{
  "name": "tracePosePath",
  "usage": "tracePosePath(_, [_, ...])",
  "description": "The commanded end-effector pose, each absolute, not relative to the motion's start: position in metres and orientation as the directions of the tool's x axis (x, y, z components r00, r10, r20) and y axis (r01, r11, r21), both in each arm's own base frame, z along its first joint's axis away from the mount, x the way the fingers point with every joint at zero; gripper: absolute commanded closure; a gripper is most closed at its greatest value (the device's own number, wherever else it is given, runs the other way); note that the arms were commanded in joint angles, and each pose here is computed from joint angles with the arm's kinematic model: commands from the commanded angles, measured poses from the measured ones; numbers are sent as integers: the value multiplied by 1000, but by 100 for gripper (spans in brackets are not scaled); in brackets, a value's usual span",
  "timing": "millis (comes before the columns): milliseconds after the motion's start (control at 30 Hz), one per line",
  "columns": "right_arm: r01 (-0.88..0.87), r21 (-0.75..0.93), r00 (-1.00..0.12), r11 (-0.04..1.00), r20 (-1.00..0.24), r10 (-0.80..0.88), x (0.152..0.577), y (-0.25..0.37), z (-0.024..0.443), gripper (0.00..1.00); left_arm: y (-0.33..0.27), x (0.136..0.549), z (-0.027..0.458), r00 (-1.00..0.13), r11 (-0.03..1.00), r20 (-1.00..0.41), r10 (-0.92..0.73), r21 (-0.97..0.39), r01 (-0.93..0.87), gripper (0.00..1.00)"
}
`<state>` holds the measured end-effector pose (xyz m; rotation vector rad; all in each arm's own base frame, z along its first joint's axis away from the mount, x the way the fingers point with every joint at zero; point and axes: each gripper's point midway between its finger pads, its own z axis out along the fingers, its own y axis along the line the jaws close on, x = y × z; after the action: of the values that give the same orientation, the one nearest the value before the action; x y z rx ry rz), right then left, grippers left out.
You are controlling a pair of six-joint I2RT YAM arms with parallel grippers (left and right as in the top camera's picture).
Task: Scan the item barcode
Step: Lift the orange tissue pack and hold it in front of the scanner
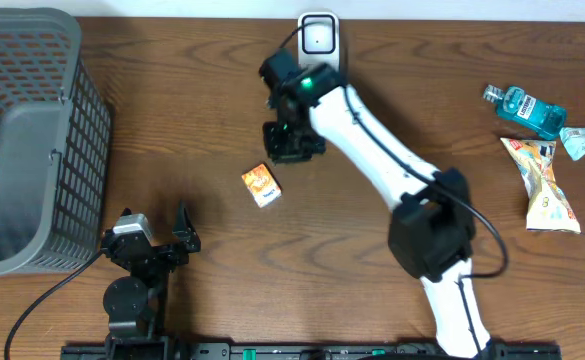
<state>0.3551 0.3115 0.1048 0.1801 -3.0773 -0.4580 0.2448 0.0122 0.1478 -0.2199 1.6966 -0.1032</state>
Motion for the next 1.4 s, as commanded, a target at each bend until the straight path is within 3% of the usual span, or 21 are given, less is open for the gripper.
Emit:
tracePosePath(0, [112,275,-992,955,87,91,343,314,112,69,14,244,130,-167,974,-962,-215,-199,-104,2])
tracePosePath(100, [205,253,-976,945,127,178,334,321,105,19,14,244,130,-167,974,-962,-215,-199,-104,2])
tracePosePath(133, [224,253,-972,941,127,197,332,326,102,17,14,244,130,-167,974,-962,-215,-199,-104,2])
tracePosePath(200, [293,228,-955,928,123,271,329,331,96,1,14,244,130,-167,974,-962,-215,-199,-104,2])
tracePosePath(400, [504,119,-864,856,93,495,324,321,77,1,14,244,130,-167,974,-962,-215,-199,-104,2])
tracePosePath(467, [527,105,-850,844,99,518,322,319,73,4,14,244,130,-167,974,-962,-215,-199,-104,2])
tracePosePath(533, [543,93,-839,834,95,536,321,316,67,20,14,244,130,-167,974,-962,-215,-199,-104,2])
tracePosePath(633, [562,75,-827,824,80,557,321,311,53,30,14,244,130,-167,974,-962,-215,-199,-104,2])
tracePosePath(1033, [554,163,-832,816,69,551,330,321,12,31,14,244,130,-167,974,-962,-215,-199,-104,2])
tracePosePath(1267, [572,199,-820,796,115,561,323,328,-9,51,14,244,130,-167,974,-962,-215,-199,-104,2])
tracePosePath(1367, [624,147,-781,767,105,615,315,313,-25,71,14,244,130,-167,974,-962,-215,-199,-104,2])
